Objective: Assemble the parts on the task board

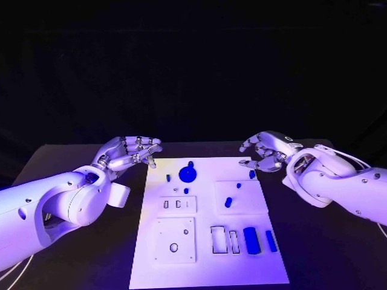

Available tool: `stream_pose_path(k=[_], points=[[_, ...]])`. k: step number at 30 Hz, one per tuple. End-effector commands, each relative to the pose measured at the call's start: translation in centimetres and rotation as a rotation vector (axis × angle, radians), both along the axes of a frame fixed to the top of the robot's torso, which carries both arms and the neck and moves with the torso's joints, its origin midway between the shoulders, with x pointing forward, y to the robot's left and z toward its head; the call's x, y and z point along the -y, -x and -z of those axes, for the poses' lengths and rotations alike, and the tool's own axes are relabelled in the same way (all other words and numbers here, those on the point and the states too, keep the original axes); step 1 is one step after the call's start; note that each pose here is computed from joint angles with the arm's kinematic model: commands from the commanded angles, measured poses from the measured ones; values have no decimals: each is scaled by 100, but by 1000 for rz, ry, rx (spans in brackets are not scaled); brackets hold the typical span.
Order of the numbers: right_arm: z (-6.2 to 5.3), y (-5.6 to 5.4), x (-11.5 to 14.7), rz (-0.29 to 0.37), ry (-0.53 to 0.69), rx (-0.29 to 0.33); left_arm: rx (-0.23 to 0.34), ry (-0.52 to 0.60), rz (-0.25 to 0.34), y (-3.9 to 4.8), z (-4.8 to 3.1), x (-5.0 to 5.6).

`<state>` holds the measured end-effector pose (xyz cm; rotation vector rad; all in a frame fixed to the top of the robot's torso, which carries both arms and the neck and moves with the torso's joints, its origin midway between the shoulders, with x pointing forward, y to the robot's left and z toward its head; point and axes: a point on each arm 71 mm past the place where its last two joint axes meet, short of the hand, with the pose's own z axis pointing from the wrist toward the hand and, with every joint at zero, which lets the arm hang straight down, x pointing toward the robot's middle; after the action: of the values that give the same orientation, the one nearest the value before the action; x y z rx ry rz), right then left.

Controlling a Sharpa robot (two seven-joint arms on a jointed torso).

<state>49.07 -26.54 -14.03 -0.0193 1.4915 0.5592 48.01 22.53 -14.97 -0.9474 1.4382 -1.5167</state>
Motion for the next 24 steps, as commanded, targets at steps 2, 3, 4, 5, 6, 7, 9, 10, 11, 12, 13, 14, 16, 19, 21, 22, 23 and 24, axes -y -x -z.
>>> stream_pose_path(k=[2,3,4,5,6,7,9,10,11,12,13,14,16,19,21,22,23,24], points=[[72,-16,224,-49,-43,-61,16,11,23,0,-17,15],[104,-21,279,-44,-38,-69,16,11,23,-2,-16,14],[126,-24,307,-42,-34,-73,16,11,23,-4,-14,13],[162,-29,348,-40,-30,-81,16,11,23,-6,-12,13],[194,-34,382,-38,-27,-88,16,11,23,-9,-8,12],[223,-40,408,-37,-24,-96,15,10,23,-11,-4,12],[259,-48,435,-36,-20,-106,14,10,23,-15,3,12],[278,-52,448,-35,-18,-111,14,10,23,-17,7,11],[297,-57,459,-34,-16,-116,13,10,23,-20,11,11],[322,-64,471,-32,-13,-122,13,10,23,-22,14,11],[356,-73,484,-27,-11,-129,12,9,23,-24,19,10],[380,-82,489,-24,-9,-133,12,9,22,-26,22,8],[412,-96,488,-21,-7,-139,12,8,21,-29,27,4],[459,-120,470,-20,-6,-148,11,8,20,-34,34,0],[491,-131,453,-20,-6,-153,11,7,19,-37,37,-2],[508,-135,445,-19,-6,-156,10,7,19,-38,38,-1],[525,-138,437,-19,-6,-159,10,7,19,-39,39,-2],[533,-140,433,-18,-6,-160,10,7,18,-39,40,-2]])
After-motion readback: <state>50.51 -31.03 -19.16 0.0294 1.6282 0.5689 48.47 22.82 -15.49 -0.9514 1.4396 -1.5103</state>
